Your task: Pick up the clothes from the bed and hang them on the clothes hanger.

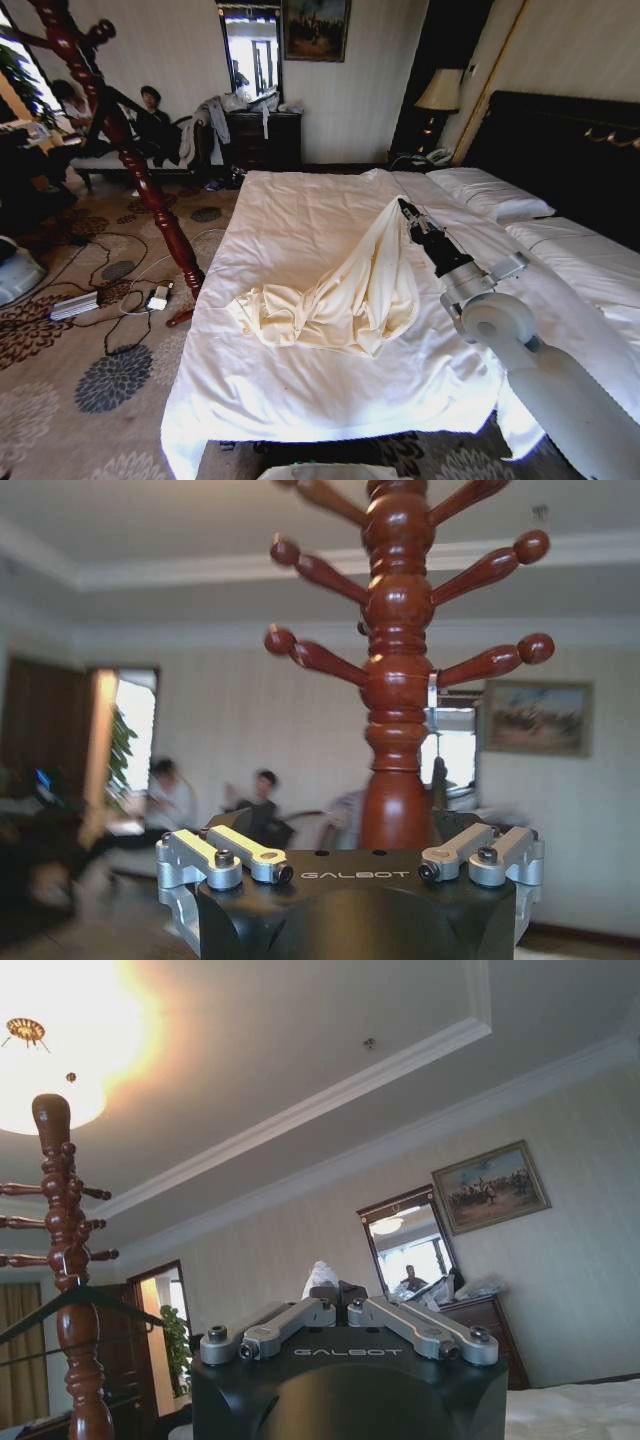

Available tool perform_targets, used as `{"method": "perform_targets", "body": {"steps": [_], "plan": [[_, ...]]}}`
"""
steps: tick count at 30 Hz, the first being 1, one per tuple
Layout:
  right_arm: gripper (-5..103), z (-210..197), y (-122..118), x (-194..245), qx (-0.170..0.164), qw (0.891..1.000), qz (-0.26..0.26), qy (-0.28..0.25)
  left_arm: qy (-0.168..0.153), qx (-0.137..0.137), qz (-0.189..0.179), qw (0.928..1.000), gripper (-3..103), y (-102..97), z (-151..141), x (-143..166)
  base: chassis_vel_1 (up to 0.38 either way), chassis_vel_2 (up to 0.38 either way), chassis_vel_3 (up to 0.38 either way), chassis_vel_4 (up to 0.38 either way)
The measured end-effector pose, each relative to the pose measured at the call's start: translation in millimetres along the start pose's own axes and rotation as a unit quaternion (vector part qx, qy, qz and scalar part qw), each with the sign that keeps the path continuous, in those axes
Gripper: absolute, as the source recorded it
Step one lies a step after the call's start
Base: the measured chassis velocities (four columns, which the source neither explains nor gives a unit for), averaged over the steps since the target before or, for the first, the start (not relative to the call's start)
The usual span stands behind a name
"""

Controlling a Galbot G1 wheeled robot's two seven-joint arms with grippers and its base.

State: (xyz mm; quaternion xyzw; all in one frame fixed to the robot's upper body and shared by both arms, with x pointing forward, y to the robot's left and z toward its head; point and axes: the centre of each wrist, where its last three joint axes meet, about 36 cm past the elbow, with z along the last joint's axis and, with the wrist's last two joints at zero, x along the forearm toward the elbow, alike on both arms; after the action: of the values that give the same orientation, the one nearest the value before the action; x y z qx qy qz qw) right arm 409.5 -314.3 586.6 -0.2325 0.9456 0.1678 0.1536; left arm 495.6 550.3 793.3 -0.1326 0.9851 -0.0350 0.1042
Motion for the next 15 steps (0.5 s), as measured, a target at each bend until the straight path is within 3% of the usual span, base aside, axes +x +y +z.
{"method": "perform_targets", "body": {"steps": [1, 2, 5, 9, 15], "plan": [[0, 0.3, -0.6, 0.0, 0.001, 1.0, 0.001, 0.001, 0.005, 0.028, 0.009, 0.9996, 100, -3.8, 2.1, -10.0, 0.0, 0.0, 0.0, 0.0], [0, 0.5, -0.6, 0.0, 0.001, 1.0, 0.001, 0.001, 0.008, 0.038, 0.015, 0.9992, 100, -7.2, 3.0, -15.1, 0.0, 0.0, 0.0, 0.0], [0, 2.0, -0.9, 0.1, 0.001, 1.0, 0.001, 0.003, 0.025, 0.043, 0.024, 0.9985, 100, -20.2, 5.0, -29.8, 0.0, 0.0, 0.0, 0.0], [0, 4.4, -1.2, 2.2, 0.003, 1.0, 0.003, 0.008, 0.068, 0.008, 0.013, 0.9975, 100, -37.5, -5.4, -52.5, 0.0, 0.0, 0.0, 0.0], [0, 3.1, -1.0, 5.0, 0.007, 1.0, 0.006, 0.01, 0.125, -0.019, 0.013, 0.9919, 100, -49.8, -18.9, -69.1, 0.0, 0.0, 0.0, 0.0]]}}
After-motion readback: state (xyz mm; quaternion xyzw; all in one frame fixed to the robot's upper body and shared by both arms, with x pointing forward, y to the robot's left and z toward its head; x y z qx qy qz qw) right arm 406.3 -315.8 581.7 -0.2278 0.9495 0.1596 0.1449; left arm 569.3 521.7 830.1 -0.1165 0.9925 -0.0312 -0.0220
